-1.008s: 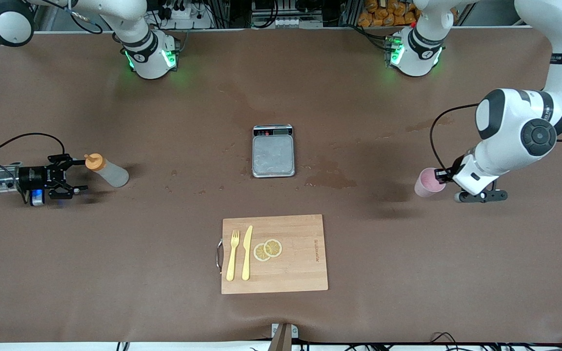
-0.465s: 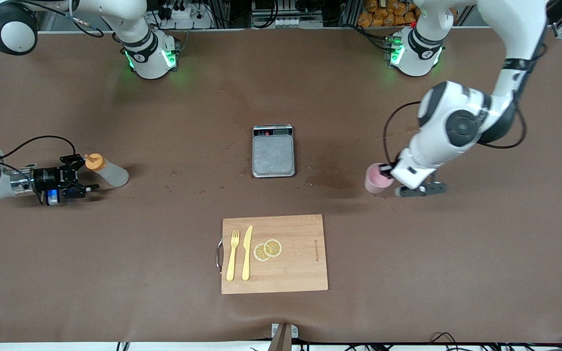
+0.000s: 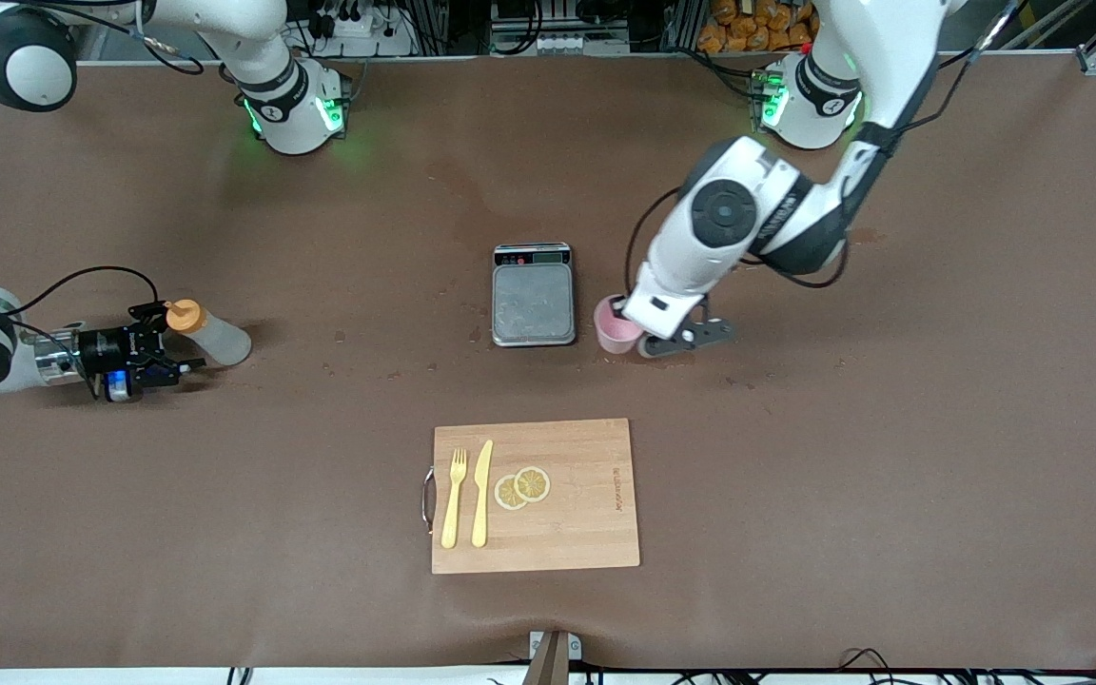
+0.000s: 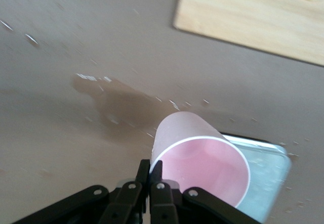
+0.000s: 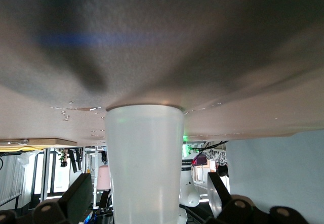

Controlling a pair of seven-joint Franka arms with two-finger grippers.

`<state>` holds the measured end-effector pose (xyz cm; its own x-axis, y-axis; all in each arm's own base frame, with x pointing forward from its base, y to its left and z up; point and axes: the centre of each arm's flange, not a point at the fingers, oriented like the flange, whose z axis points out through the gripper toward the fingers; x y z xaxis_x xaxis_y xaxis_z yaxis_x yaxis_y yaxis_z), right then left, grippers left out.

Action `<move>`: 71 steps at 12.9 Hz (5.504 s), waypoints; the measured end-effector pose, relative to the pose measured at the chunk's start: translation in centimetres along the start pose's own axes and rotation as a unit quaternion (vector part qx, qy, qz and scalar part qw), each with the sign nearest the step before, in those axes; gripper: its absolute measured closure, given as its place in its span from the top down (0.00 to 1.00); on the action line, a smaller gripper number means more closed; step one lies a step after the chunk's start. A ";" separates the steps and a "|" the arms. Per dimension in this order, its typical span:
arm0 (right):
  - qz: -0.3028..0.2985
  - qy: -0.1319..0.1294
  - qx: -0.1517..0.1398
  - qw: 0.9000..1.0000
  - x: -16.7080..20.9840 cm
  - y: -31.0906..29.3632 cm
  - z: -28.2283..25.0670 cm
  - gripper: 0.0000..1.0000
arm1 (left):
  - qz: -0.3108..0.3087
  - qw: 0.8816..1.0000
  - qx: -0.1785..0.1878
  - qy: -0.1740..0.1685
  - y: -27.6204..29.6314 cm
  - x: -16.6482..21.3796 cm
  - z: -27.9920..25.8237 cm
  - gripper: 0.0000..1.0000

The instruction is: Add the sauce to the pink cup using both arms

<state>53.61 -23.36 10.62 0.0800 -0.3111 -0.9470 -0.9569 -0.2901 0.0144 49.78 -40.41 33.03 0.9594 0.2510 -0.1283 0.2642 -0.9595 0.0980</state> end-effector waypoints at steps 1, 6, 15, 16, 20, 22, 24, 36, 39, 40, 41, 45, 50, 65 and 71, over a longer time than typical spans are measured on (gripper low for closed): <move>-0.001 -0.003 -0.004 1.000 -0.1 -0.2 0.4 1.00 | -0.006 1.000 -0.001 -0.005 1.4 -1.0 0.6 0.04; -0.006 -0.017 -0.023 1.000 -0.9 -1.2 2.0 0.93 | -0.019 1.000 -0.007 -0.024 6.4 -4.2 3.3 0.04; -0.020 -0.019 -0.022 0.999 -0.8 -1.0 1.8 0.45 | -0.030 0.999 0.020 -0.014 9.2 -7.2 7.3 0.04; -0.020 -0.020 -0.023 0.999 -0.9 -1.1 1.8 0.45 | -0.029 0.999 0.019 -0.014 9.4 -7.3 7.3 0.04; -0.015 -0.025 -0.029 0.999 -1.5 -1.8 2.4 0.46 | -0.036 0.999 0.018 -0.014 9.8 -7.6 7.5 0.04; -0.006 -0.025 -0.032 0.999 -1.9 -2.3 2.6 0.46 | -0.054 0.998 0.020 -0.015 9.8 -7.7 7.8 0.20; 0.005 -0.027 -0.032 0.999 -2.6 -3.2 2.9 0.46 | -0.057 0.998 0.017 -0.013 9.9 -7.5 7.8 0.44; 0.087 0.071 -0.078 0.991 -17.6 -13.3 7.2 0.48 | -0.141 0.987 -0.029 0.068 1.0 3.7 -14.4 1.00; 0.119 0.126 -0.085 0.981 -22.4 -15.7 9.8 0.48 | -0.120 0.990 -0.016 0.078 -5.8 8.9 -18.2 1.00; 0.129 0.146 -0.089 0.977 -23.7 -16.4 11.0 0.48 | -0.099 0.992 -0.008 0.078 -8.3 10.5 -19.0 1.00; 0.135 0.161 -0.092 0.973 -24.6 -17.0 12.1 0.48 | -0.076 0.994 -0.001 0.077 -10.7 11.9 -19.9 1.00; 0.173 0.212 -0.096 0.957 -26.4 -18.5 15.6 0.48 | -0.019 0.997 0.021 0.078 -18.0 13.5 -25.0 1.00; 0.205 0.322 -0.128 0.916 -30.5 -20.1 23.9 0.48 | 0.012 0.996 0.042 0.074 -23.8 12.3 -31.3 1.00; 0.291 0.522 -0.114 0.794 -36.4 -18.8 41.4 0.42 | 0.065 0.994 0.058 0.058 -28.7 10.9 -34.8 1.00; 0.301 0.560 -0.134 0.760 -36.7 -17.4 43.5 0.39 | 0.067 0.994 0.059 0.055 -28.5 10.8 -34.5 1.00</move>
<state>55.16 32.45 31.22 -0.0192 -0.9922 0.1230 -0.8346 0.0836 0.5444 56.05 -5.87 62.93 0.9918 0.1268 -0.0128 0.1266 -0.9919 -0.0111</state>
